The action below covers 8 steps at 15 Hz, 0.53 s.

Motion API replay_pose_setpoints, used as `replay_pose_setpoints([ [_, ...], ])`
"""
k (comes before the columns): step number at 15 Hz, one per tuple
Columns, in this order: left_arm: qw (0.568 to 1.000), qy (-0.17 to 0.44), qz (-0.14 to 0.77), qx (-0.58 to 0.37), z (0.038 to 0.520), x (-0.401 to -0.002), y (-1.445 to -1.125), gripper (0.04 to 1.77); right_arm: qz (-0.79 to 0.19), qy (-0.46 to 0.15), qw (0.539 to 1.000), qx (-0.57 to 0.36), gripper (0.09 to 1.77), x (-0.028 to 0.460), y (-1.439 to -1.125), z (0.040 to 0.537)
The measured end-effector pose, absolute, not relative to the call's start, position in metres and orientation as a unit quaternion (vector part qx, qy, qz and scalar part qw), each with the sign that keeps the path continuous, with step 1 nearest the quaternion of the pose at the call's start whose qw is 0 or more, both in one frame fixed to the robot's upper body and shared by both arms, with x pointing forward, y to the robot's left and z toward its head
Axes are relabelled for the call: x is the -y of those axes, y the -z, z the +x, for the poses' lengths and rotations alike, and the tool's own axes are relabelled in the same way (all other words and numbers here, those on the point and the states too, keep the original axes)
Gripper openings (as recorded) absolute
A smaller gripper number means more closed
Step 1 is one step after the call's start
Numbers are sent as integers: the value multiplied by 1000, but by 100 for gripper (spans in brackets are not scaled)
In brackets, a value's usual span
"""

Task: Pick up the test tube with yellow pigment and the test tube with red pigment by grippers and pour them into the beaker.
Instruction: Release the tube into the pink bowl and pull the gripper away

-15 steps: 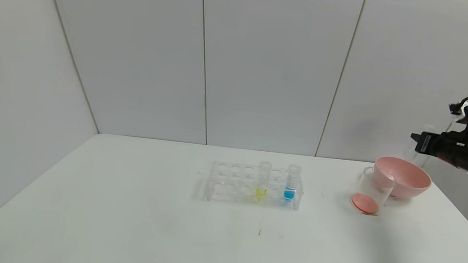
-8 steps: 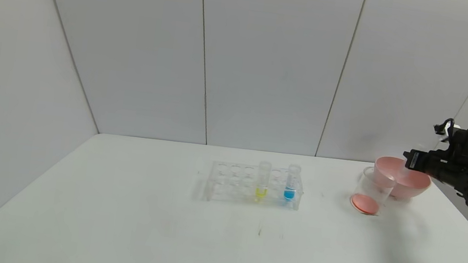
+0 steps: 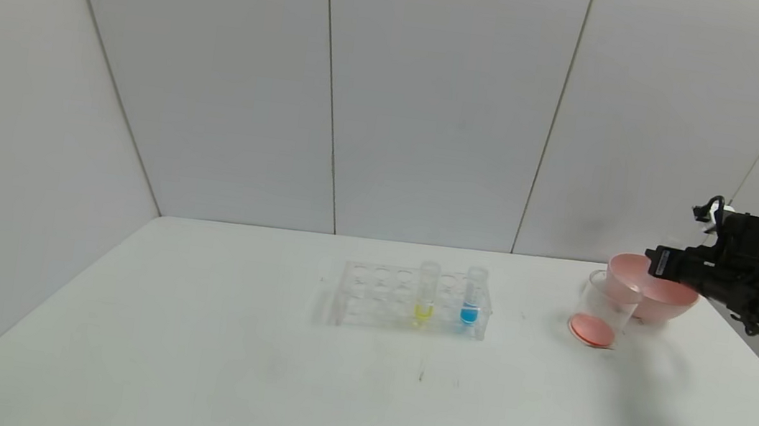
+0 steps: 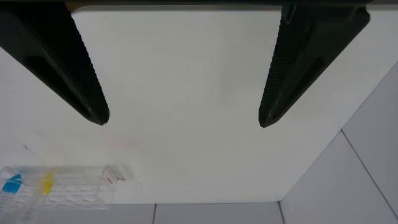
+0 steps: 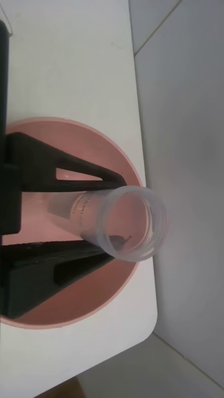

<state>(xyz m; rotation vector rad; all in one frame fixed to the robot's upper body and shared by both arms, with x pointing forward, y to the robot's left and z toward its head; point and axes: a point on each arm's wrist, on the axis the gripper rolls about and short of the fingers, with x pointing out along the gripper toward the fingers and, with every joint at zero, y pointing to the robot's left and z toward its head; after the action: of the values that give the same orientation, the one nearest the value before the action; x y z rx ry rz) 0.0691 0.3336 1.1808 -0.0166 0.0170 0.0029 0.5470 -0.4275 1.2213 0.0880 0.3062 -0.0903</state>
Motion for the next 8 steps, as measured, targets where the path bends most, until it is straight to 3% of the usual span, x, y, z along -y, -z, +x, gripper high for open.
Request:
replay_pose_setpoints([
  [4, 1000, -1, -8, -8, 69, -334, -1181, 172, 45, 43, 986, -156, 51, 427, -1220, 547],
  [8, 1000, -1, -8, -8, 69, -334, -1181, 172, 44, 45, 986, -153, 97, 429, -1220, 547],
])
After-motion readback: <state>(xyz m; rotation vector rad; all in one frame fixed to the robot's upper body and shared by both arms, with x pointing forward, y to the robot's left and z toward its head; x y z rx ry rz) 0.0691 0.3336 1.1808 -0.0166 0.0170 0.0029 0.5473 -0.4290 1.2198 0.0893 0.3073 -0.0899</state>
